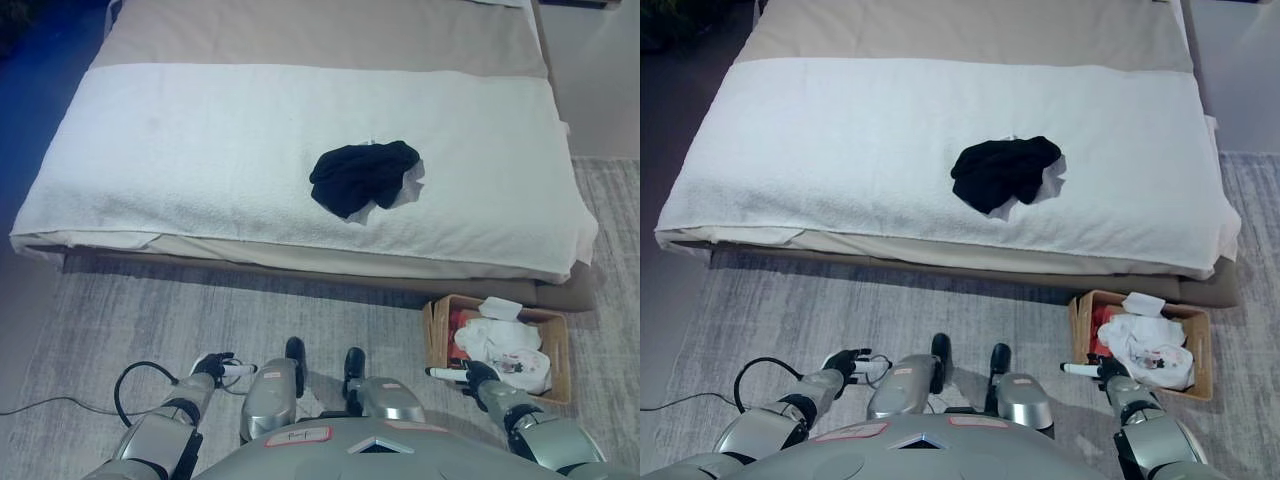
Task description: Put the clothes on the bed into the basket.
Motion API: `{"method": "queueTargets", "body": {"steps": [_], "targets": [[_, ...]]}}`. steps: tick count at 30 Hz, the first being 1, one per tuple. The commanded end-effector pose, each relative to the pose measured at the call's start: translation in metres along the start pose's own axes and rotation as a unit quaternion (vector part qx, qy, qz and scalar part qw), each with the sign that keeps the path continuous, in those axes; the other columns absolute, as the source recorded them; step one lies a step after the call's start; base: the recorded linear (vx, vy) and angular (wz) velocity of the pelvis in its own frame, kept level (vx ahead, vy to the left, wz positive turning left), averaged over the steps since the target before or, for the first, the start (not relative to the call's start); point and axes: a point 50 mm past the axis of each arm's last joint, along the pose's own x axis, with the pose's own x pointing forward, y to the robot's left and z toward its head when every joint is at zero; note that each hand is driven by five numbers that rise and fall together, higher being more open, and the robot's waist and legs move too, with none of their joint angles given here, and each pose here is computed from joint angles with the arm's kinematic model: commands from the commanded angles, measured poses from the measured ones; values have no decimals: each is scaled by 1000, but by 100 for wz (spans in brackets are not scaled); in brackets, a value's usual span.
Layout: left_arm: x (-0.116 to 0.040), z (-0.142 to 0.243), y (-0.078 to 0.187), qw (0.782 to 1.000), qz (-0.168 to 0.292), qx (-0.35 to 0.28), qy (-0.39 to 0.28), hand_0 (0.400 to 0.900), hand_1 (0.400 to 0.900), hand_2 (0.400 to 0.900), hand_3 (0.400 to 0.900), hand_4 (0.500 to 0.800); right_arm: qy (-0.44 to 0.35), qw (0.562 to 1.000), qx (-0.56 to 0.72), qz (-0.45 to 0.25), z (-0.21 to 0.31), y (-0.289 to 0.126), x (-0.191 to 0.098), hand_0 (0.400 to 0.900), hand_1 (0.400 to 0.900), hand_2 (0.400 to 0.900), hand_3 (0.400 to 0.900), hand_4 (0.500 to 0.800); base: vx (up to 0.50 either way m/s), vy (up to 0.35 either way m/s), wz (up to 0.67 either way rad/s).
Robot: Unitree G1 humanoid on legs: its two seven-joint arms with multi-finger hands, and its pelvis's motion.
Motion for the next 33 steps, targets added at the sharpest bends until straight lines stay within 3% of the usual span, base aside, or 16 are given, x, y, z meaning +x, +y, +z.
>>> {"method": "queueTargets", "body": {"steps": [1, 14, 20, 33], "targets": [[-1, -5, 17, 1000, 29, -7, 0, 900, 900, 900, 900, 800, 4, 999, -20, -37, -10, -22, -2, 900, 900, 900, 900, 800, 158, 32, -28], [-3, -15, 32, 999, 47, -13, 13, 900, 900, 900, 900, 800, 5, 1000, -31, -1, -6, -5, -1, 900, 900, 900, 900, 800, 248, 208, -53], [-4, 0, 48, 998, 65, 4, -6, 900, 900, 900, 900, 800, -9, 1000, -15, 10, 2, 2, 0, 900, 900, 900, 900, 800, 170, 253, 16], [-4, -3, 54, 997, 72, 11, 5, 900, 900, 900, 900, 800, -30, 1000, 0, 5, 15, 2, 0, 900, 900, 900, 900, 800, 146, 121, 13]]}}
